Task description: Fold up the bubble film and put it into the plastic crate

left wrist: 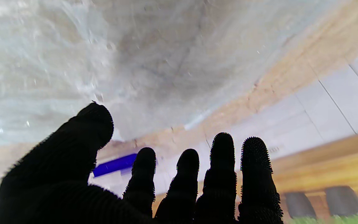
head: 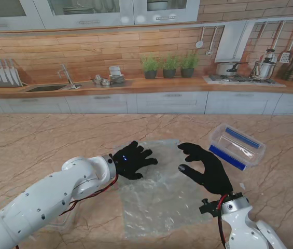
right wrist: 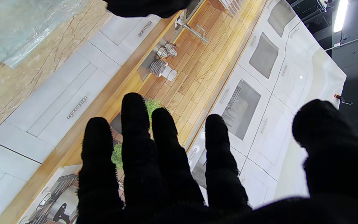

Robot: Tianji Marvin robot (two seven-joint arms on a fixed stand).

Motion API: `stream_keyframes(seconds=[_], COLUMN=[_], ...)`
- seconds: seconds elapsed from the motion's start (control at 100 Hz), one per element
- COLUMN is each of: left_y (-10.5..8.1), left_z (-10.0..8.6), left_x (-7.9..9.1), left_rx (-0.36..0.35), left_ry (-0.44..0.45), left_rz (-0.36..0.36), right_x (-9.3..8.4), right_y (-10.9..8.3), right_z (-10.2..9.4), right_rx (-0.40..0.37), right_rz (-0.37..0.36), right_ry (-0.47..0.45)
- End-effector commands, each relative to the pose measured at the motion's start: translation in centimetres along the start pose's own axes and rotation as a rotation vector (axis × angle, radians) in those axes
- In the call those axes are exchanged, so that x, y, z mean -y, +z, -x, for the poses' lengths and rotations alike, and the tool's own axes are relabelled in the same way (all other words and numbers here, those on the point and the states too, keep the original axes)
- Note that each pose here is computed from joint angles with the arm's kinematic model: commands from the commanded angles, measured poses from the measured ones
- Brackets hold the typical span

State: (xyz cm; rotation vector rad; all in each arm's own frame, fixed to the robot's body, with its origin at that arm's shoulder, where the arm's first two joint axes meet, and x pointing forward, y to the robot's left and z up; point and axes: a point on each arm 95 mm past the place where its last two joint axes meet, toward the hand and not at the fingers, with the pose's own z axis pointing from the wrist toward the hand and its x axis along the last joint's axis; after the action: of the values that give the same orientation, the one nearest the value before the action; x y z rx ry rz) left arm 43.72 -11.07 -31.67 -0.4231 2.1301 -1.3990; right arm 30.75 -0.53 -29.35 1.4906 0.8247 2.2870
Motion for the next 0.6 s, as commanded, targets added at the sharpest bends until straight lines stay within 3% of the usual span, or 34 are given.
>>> stream_keyframes(seconds=[0.0,0.29,0.46,0.59], left_y=[-0.6,-4.0,-6.0,-7.1], left_z=[0.3,3.9,5.9,7.4], left_x=[0.5,2.1,1.4,0.3], left_rx=[0.016,0.251,0.366,0.457], left_ry=[0.008,-0.072,-0.138,-0.235], left_rz=[-0.031,-0.188,-0.206,-0.216], right_x=[0.1,0.2,0.5,0.8], right_y=[0.1,0.3,0.8,1.5], right_z=[-0.1,-0.1,-0.2,-0.5], right_rx=[-0.001,0.000,-0.013,-0.030], right_rz=[0.002,-0.011,-0.036,-0.050], right_ry=[0.005,-0.004,-0.058,-0.045])
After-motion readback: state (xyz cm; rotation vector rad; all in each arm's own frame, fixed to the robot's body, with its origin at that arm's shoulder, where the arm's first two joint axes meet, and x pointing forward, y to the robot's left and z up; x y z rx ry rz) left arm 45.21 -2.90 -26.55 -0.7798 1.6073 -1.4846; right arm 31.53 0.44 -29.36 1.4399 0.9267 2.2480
